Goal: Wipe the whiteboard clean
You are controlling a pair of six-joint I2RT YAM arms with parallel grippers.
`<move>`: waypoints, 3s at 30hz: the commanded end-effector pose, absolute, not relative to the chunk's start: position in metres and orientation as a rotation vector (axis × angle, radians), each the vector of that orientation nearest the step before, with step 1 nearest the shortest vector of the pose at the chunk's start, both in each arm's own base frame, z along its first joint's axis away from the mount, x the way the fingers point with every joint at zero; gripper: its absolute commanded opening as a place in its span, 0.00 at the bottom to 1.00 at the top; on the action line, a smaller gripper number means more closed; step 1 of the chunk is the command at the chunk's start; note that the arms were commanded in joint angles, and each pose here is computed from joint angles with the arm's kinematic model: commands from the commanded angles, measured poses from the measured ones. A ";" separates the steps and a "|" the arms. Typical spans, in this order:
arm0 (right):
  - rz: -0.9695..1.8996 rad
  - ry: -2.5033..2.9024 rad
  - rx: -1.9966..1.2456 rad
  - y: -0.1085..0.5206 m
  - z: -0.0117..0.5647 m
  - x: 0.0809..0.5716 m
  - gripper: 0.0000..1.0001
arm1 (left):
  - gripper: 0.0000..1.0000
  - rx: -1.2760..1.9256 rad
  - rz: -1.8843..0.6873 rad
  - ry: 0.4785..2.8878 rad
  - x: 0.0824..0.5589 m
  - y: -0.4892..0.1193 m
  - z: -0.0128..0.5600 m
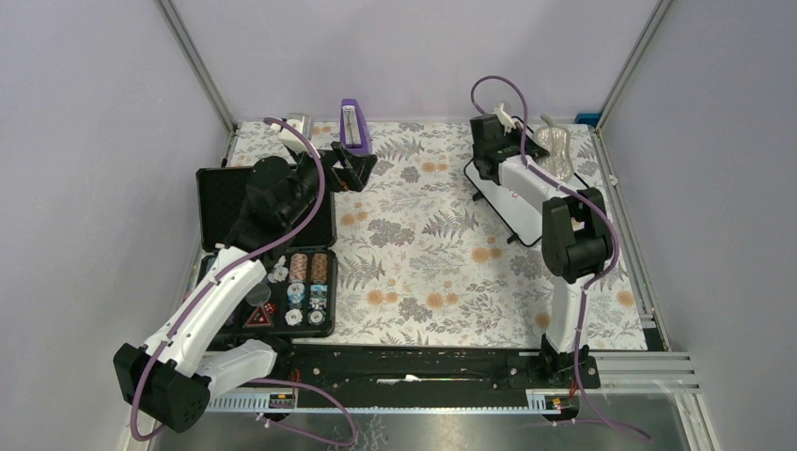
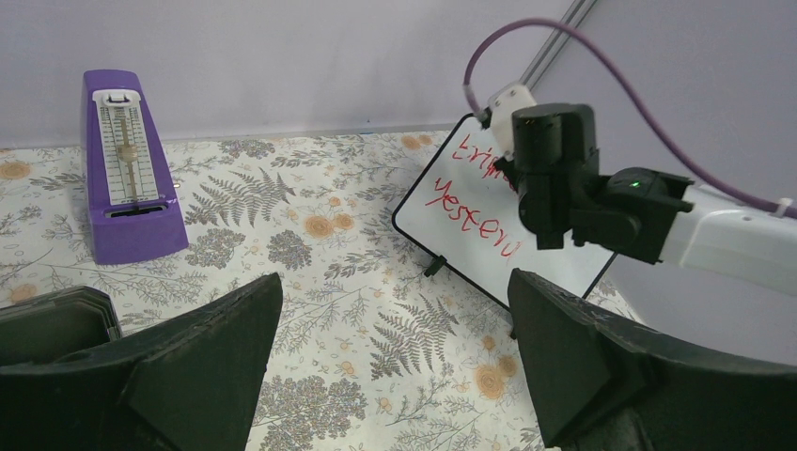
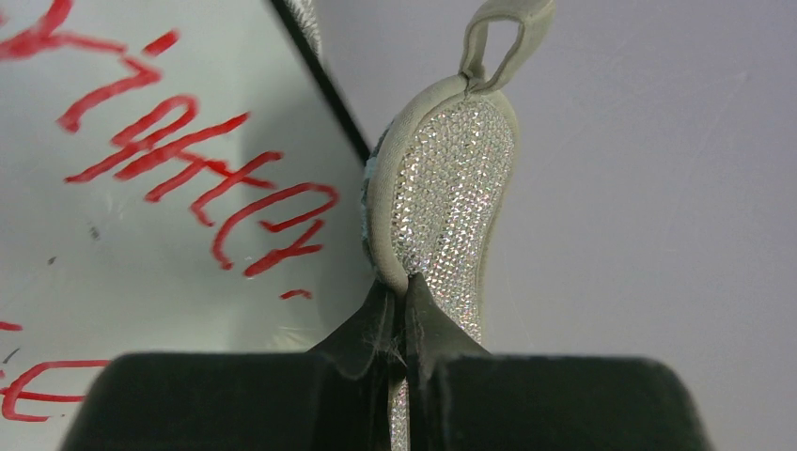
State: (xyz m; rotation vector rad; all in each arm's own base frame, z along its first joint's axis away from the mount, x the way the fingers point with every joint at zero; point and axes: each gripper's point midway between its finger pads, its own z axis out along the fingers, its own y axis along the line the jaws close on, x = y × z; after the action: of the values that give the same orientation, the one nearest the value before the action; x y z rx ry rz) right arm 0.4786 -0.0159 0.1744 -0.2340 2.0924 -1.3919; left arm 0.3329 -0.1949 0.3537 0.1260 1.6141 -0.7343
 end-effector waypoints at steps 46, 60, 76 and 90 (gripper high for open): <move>-1.217 2.259 -0.323 0.017 0.103 0.465 0.00 | 0.99 0.146 -0.780 1.535 0.327 -0.200 0.380; -0.823 2.474 -0.502 0.106 0.023 0.398 0.00 | 0.99 0.146 -0.777 1.538 0.327 -0.201 0.378; -1.164 2.096 -0.203 0.034 0.196 0.504 0.01 | 0.99 0.147 -0.767 1.542 0.328 -0.201 0.377; -1.221 2.264 -0.417 0.053 0.073 0.469 0.00 | 0.99 0.151 -0.775 1.537 0.327 -0.202 0.379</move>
State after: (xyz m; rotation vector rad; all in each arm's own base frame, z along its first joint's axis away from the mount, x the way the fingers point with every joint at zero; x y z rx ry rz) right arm 0.4966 0.0357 0.1172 -0.3434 2.1847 -1.2641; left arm 0.3296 -0.1997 0.3538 0.1407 1.6157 -0.7545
